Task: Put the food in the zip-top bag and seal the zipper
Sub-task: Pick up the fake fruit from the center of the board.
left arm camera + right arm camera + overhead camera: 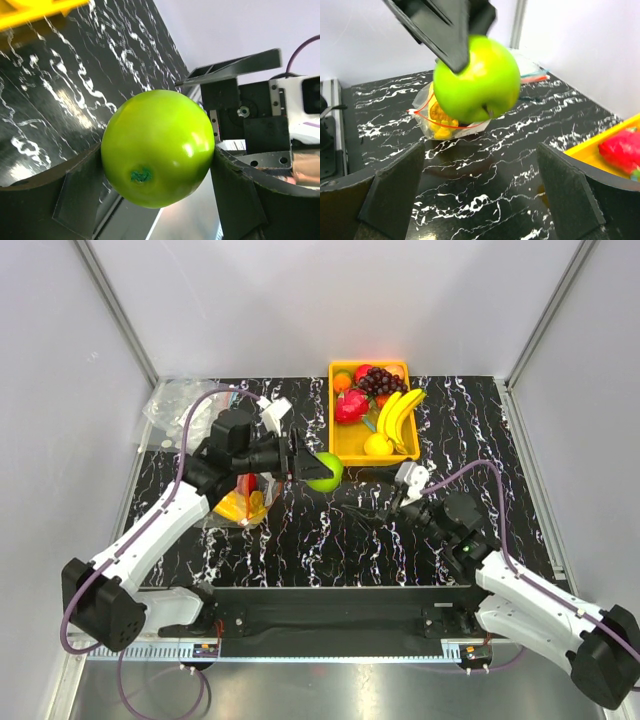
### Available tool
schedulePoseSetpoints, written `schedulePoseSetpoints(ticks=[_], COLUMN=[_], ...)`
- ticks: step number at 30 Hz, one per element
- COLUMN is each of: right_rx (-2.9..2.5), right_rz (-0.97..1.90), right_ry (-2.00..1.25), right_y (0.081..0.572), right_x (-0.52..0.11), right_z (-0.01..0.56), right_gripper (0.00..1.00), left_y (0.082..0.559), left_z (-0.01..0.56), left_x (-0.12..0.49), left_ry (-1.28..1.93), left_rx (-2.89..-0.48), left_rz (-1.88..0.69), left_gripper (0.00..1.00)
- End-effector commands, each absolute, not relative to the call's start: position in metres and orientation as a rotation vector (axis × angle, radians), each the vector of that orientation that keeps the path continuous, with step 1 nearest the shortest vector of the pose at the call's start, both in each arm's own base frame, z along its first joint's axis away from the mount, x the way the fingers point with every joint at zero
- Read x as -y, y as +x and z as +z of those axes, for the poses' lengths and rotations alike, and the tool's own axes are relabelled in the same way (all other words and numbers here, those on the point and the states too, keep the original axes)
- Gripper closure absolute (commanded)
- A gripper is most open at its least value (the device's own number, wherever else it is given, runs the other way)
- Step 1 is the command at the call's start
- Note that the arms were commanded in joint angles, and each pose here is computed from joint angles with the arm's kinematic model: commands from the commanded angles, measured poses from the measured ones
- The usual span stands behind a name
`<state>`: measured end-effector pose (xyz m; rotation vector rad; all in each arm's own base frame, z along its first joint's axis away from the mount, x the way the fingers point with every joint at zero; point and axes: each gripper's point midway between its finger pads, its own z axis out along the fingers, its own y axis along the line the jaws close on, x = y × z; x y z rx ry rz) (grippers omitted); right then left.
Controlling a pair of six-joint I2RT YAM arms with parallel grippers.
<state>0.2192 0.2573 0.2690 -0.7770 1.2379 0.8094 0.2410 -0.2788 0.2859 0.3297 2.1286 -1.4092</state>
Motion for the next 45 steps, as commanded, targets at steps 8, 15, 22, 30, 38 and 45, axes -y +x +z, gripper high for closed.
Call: schedulePoseSetpoints(ticks=[8, 15, 22, 30, 38, 45], right_rx=[-1.032, -1.0, -0.988, -1.008, -1.002, -1.039], right_rz=[0.661, 0.592, 0.567, 0.635, 0.665, 0.688], right_ry=[-0.956, -0.905, -0.883, -0.936, -0.945, -0.911], right_y=[0.209, 0.212, 0.215, 0.209, 0.203, 0.203], right_x=[-0.287, -0.286, -0.286, -0.298, -0.299, -0.296], right_z=[0.291, 0.298, 0.305, 0.299, 0.3, 0.298], right_gripper=[0.0, 0.0, 0.0, 0.25, 0.53, 0.61], left_y=[0.214, 0.207, 0.199, 0.188, 0.181, 0.188], left_z=[0.302, 0.294, 0.293, 0.299, 0.303, 0.305], left_x=[0.294, 0.292, 0.292, 0.296, 0.297, 0.288], left_ry=[0.438, 0.43, 0.451, 0.491, 0.548, 0.559], left_rx=[-2.06, -2.078, -2.071, -2.034, -2.007, -2.009], left_rz=[-1.567, -1.581, -1.609, -1.692, -1.73, -1.57], left_gripper=[0.47, 0.48, 0.48, 0.48, 0.4, 0.15])
